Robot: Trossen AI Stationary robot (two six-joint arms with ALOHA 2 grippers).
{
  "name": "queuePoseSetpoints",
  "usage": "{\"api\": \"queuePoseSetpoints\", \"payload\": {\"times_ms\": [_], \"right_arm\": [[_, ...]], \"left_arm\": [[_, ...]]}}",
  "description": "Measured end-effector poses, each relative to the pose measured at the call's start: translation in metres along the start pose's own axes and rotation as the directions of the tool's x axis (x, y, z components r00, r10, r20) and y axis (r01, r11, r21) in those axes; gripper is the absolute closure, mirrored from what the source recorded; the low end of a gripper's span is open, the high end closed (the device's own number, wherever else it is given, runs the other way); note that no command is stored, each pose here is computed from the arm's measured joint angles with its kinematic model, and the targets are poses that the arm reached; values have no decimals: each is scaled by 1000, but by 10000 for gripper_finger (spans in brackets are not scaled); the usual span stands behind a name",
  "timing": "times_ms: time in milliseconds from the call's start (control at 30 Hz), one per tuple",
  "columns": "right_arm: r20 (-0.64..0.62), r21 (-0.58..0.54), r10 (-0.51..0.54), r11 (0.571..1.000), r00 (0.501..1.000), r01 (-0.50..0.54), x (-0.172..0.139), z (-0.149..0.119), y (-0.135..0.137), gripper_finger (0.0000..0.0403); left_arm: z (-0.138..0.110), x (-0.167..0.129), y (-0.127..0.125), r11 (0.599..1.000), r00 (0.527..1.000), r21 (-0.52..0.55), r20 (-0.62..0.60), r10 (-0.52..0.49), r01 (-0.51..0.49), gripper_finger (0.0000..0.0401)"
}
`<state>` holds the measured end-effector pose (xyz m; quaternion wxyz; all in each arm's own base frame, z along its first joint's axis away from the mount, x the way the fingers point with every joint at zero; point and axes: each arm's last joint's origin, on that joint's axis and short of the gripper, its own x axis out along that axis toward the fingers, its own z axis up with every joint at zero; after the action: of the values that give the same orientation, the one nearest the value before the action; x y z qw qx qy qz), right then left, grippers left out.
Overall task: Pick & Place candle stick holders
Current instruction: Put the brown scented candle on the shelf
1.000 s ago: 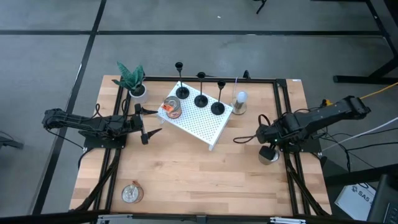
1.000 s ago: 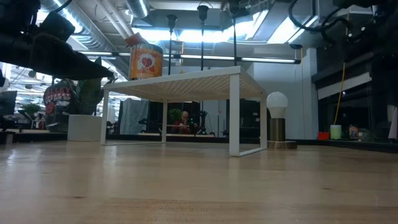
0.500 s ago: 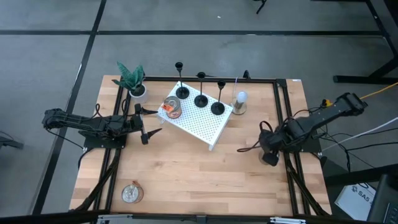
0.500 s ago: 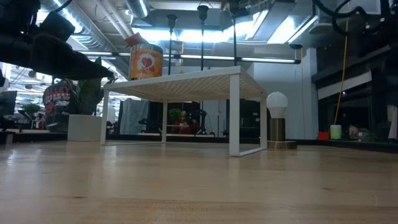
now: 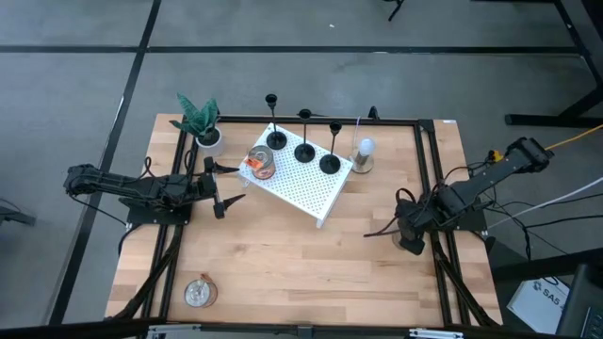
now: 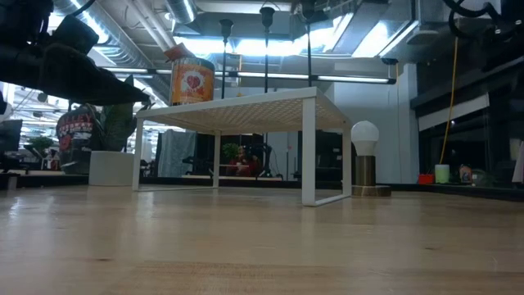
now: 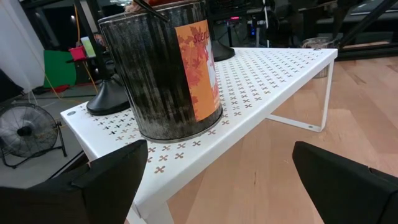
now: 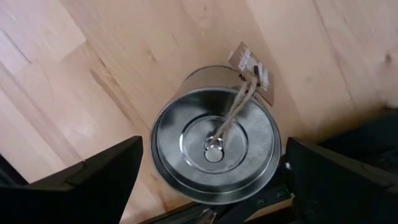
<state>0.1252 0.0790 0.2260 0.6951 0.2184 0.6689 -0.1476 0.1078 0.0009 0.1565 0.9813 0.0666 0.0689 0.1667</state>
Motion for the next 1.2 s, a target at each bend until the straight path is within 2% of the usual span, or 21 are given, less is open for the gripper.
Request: {"api": "queuePoseSetpoints", "payload": {"times_ms": [300,933,1200], "right_arm": [[-7,-36,-6,999,1000,6,1,-4,3,3],[-72,-46,-130,991,989,127,25,4,16,3],[-45,-45,-75,996,996,73,60,1,7,3]], "left_arm": [[0,0,0,1000,1000,0,0,0,0,1],[0,0,0,1000,1000,0,0,0,0,1],[0,0,0,1000,1000,0,0,0,0,1]]}}
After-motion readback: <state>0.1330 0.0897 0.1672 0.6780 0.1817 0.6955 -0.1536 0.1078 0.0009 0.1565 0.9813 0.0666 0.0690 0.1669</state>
